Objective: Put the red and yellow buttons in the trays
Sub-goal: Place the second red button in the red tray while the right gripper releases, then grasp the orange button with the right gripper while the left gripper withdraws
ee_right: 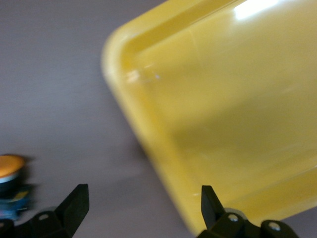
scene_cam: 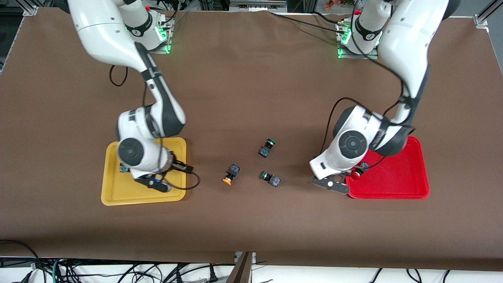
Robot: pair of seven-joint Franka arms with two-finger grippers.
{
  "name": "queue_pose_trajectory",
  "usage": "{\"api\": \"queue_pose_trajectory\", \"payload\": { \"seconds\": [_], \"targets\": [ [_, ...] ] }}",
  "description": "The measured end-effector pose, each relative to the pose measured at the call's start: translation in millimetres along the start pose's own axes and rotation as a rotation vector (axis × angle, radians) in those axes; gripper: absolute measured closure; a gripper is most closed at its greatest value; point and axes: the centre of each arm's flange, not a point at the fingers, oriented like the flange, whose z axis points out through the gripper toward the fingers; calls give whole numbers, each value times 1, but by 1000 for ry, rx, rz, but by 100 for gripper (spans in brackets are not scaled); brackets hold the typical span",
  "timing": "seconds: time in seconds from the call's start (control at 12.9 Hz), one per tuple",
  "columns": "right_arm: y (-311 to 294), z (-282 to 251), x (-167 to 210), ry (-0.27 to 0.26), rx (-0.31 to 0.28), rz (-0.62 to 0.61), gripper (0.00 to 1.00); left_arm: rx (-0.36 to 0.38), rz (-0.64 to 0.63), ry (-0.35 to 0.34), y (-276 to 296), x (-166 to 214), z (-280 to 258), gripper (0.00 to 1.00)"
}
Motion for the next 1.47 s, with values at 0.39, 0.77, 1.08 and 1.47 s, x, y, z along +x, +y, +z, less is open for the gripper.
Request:
{"api": "queue_pose_trajectory", "payload": {
  "seconds": [0.39, 0.77, 1.08, 1.47],
  "targets": [
    [-84, 35, -66, 130, 141, 29, 0, -41, 312, -97, -183, -49, 6, 59],
    [-124, 60, -87, 157, 177, 13, 5, -81, 446, 5, -238, -49, 124, 53],
    [-122, 84, -81, 179, 174, 9, 39, -72, 494, 48, -234, -42, 117, 12],
    [-119, 61, -73, 160, 107, -36, 58, -112, 424, 14, -155, -38, -18, 0]
  ]
}}
